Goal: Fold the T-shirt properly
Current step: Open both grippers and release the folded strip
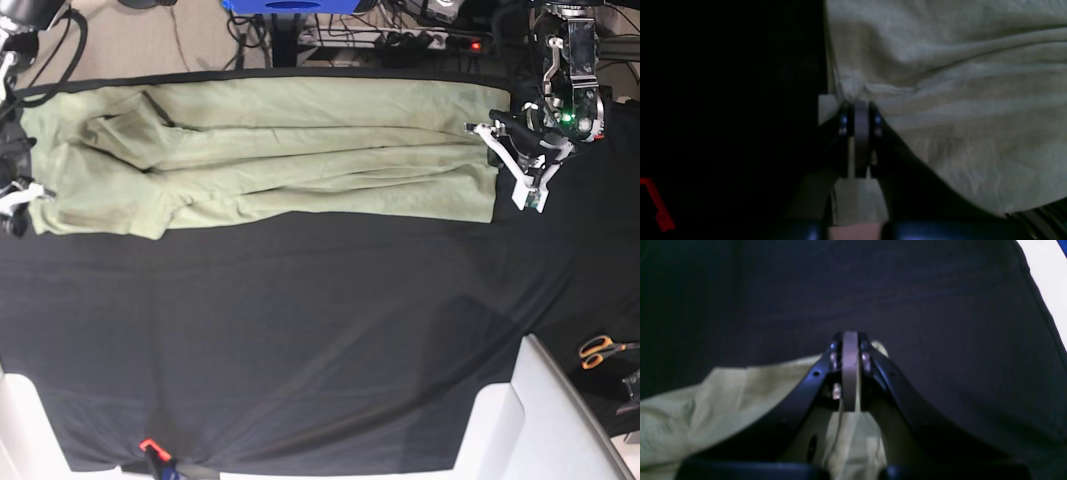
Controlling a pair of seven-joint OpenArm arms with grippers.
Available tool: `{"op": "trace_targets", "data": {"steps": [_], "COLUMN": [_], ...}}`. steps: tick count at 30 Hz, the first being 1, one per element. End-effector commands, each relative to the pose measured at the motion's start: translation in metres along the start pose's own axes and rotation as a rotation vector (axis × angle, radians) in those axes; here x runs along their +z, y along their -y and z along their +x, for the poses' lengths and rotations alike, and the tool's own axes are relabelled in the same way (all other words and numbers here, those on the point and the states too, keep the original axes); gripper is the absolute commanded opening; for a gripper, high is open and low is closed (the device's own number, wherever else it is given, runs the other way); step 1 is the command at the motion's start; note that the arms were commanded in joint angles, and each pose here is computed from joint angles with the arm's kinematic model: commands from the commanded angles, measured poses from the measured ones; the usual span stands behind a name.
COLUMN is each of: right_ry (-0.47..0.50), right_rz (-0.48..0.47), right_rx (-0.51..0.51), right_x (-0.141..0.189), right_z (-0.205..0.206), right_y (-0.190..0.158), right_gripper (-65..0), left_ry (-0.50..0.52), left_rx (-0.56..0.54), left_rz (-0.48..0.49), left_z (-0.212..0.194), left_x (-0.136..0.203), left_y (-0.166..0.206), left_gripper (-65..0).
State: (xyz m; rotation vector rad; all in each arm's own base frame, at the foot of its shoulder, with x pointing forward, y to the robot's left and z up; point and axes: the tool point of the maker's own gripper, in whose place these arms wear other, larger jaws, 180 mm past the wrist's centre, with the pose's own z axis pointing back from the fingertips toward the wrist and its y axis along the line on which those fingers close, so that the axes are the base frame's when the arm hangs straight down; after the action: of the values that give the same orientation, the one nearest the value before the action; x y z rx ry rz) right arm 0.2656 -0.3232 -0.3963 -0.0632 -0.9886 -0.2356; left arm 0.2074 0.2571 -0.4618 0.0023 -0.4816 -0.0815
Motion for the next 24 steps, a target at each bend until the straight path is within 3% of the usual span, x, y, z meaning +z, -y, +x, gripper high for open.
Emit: {"op": "trace_targets", "data": {"steps": [1, 8, 9, 14, 16, 19, 22, 24], "right_ry": [0.046, -0.028, -0.028, -0.040, -0.049, -0.073, -0.087, -0.093], "right_rz": [-0.005, -0.003, -0.003, -0.004, 0.015, 0.052, 0.096, 0.116], "right_rx": [0.013, 0.012, 0.012, 0.014, 0.019, 0.049, 0.087, 0.102], "right_x": [0.002, 0.003, 0.003, 0.005, 0.003, 0.004, 0.009, 0.011], "right_z": [0.018, 0.004, 0.004, -0.001, -0.005, -0.013, -0.019, -0.022], "right_y": [0.004, 0.004, 0.004, 0.005, -0.003, -0.017, -0.035, -0.043], "right_gripper": [-64.2, -64.2, -64.2, -64.2, -64.2, -64.2, -64.2, -64.2], "left_ry": [0.033, 0.048, 0.046, 0.065, 0.110, 0.172, 0.236, 0.253], "left_rx": [-0.009, -0.015, -0.017, -0.044, -0.075, -0.080, 0.078, 0.183], "left_rz": [0.012, 0.012, 0.014, 0.011, 0.004, 0.033, 0.067, 0.004], "left_z": [0.010, 0.016, 0.015, 0.014, 0.023, 0.036, 0.041, 0.030], "left_x": [0.004, 0.007, 0.008, 0.021, 0.035, 0.057, 0.069, 0.068], "left_y": [-0.005, -0.004, -0.005, 0.000, 0.009, 0.004, -0.022, -0.035], "left_gripper": [-65.0, -65.0, -61.4, -18.8, -8.4, -1.0, 0.0, 0.0]}}
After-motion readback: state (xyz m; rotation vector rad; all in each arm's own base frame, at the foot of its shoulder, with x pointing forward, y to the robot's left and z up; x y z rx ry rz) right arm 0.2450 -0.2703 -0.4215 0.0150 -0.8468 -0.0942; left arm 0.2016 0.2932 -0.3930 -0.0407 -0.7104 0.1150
